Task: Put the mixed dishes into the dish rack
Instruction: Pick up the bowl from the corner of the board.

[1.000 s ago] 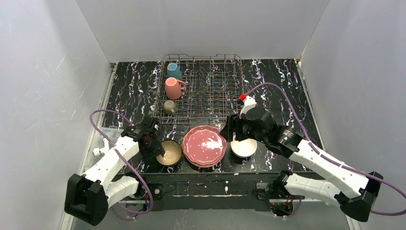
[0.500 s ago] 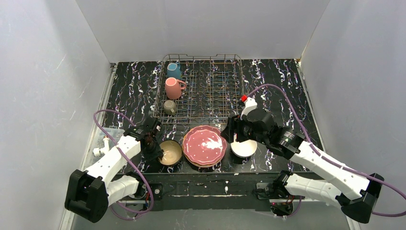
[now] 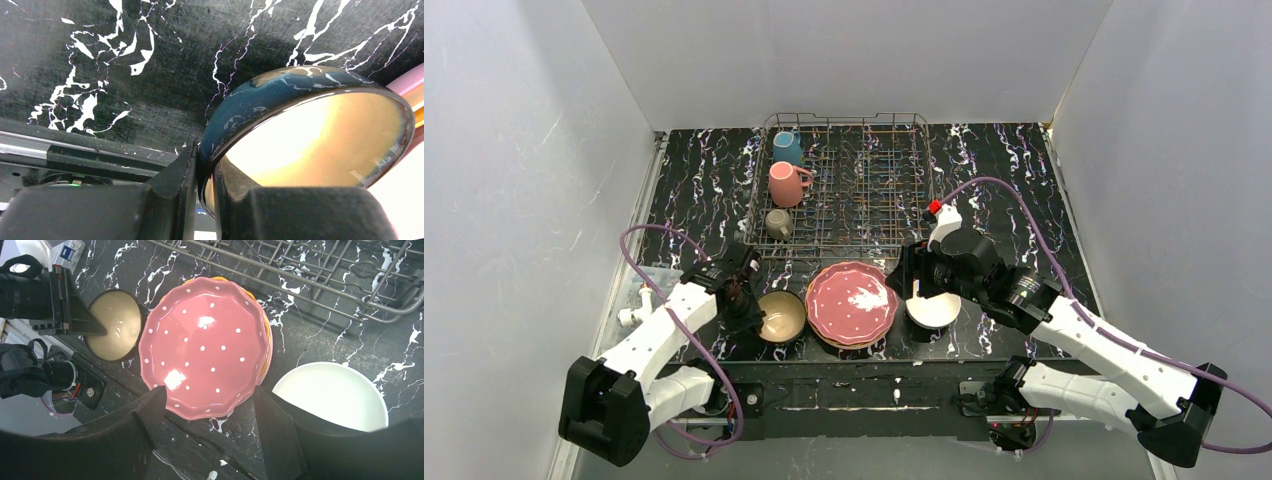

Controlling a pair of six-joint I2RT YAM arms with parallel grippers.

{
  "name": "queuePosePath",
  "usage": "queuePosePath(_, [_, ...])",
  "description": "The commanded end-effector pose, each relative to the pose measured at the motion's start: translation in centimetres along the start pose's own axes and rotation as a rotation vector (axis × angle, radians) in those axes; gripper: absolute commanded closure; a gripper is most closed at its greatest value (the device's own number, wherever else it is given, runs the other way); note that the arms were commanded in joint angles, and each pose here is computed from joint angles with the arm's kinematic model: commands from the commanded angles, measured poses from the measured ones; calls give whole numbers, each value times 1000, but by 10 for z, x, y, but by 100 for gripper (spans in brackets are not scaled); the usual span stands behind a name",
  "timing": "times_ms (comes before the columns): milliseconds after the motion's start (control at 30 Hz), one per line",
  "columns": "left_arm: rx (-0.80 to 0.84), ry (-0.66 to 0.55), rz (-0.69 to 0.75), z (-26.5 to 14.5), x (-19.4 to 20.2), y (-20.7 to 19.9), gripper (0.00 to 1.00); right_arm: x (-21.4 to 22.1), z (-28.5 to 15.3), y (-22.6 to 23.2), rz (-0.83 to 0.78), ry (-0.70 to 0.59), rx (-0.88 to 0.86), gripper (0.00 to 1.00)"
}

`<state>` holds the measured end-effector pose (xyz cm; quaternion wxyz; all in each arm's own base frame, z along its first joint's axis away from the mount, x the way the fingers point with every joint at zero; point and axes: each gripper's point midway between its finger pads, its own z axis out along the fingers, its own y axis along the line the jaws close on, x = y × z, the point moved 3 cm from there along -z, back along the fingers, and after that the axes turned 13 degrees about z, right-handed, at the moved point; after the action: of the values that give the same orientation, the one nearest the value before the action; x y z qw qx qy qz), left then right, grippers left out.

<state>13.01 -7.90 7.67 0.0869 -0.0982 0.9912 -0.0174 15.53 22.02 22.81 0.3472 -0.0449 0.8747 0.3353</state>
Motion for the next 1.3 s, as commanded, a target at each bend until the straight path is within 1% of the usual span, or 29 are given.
queuePosePath(0, [48, -53, 39, -18, -11, -7, 100, -5, -3, 5, 4, -35, -31, 27])
queuePosePath(267, [102, -92, 89, -38, -14, -11, 100, -6, -2, 6, 4, -36, -29, 25])
queuePosePath(400, [141, -137, 110, -51, -16, -13, 100, -7, -3, 6, 6, -37, -29, 24])
queuePosePath(500, [162, -174, 124, -60, -18, -13, 100, -8, -4, 7, 9, -40, -36, 22])
queuePosePath(567, [215, -179, 142, -68, -16, -19, 100, -8, -5, 9, 13, -42, -44, 20])
queuePosePath(900, [396, -264, 204, -108, -28, -44, 100, -13, -8, 23, 22, -33, -99, 19])
queuePosePath(1100, [509, -263, 246, -121, -30, -62, 100, -11, -2, 30, 16, 6, -117, 19])
queuePosePath(1267, [606, -268, 271, -129, -33, -77, 100, -9, 2, 49, 23, 38, -225, 16])
